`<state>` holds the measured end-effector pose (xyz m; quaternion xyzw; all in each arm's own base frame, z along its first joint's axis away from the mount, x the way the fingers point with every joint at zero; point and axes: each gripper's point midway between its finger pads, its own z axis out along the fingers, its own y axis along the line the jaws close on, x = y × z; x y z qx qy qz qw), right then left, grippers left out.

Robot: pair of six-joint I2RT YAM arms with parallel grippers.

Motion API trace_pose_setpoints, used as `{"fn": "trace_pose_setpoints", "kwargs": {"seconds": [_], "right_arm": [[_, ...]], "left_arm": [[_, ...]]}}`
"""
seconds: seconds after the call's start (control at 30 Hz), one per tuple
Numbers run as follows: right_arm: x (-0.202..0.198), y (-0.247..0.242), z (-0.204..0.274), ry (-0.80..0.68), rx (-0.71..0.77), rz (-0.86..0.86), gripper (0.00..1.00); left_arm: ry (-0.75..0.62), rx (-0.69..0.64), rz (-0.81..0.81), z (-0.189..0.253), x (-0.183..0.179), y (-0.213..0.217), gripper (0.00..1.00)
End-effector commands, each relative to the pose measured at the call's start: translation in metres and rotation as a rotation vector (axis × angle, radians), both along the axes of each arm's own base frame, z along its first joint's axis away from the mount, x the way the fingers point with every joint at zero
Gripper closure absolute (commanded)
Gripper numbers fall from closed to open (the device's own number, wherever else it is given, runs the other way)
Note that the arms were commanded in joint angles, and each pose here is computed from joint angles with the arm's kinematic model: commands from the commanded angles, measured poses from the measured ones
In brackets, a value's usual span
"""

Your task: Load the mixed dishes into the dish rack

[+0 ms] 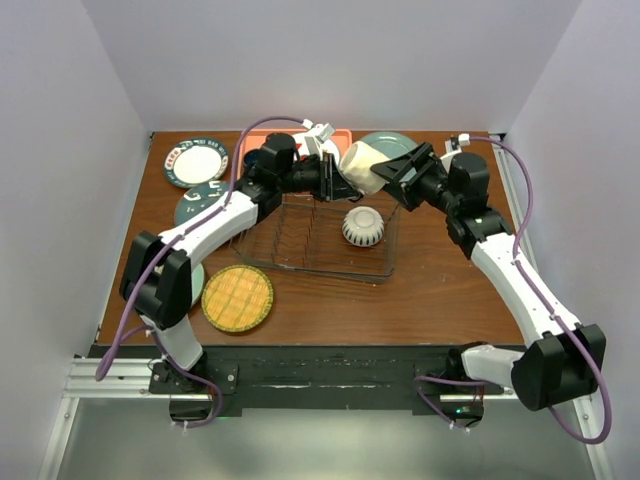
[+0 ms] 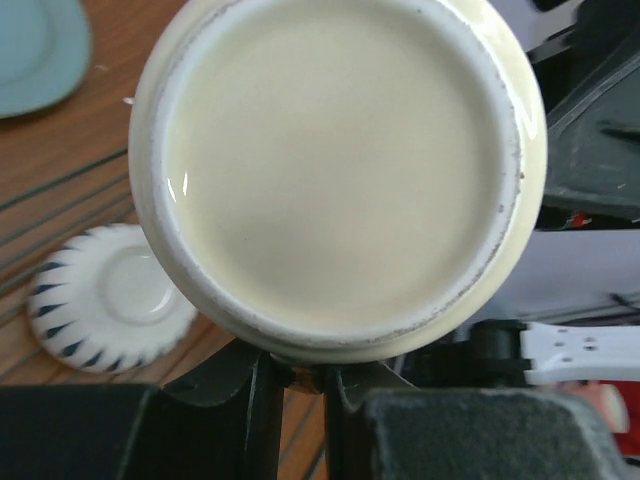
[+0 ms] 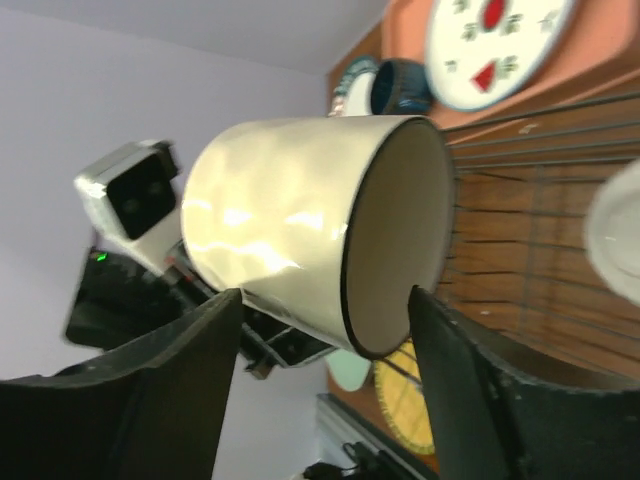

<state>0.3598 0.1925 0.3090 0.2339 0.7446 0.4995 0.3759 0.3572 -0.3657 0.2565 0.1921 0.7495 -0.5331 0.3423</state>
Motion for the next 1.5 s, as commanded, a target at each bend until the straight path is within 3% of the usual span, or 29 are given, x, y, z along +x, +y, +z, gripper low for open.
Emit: {"fn": "trace_pose_setpoints", "kwargs": {"seconds": [0.0,0.2,0.4,0.7,1.1,1.47], "right_arm": [[-0.007,-0.039,-0.013,0.074,-0.22,-0.158,0.23],[-0.011,-0.083,-0.033,0.204,-0.377,-0.343,0.22],[-0.003,-0.099,-0.025,0.196,-0.398,-0.407,0.22],[0.005,-0.091,-0.042,0.241,-0.376,-0.356,0.23],[0.006,-0.091,-0.051,0.261,-0.363,-0.339,0.24],[0.007,-0.094,-0.061,0.282,-0.343,-0.334,0.25]], "left_arm": [[-0.359,0.112,0.036,0.063,0.002,0.024,1.0],[-0.462,0.315,0.028,0.038,-0.003,0.043,1.0],[-0.579,0.524,-0.051,-0.005,-0.02,0.057,1.0],[-0.604,0.562,-0.174,-0.051,-0.048,0.052,1.0],[-0.599,0.791,-0.263,-0.128,-0.049,0.02,1.0],[-0.594,0.845,-0.269,-0.141,-0.041,0.012,1.0]]}}
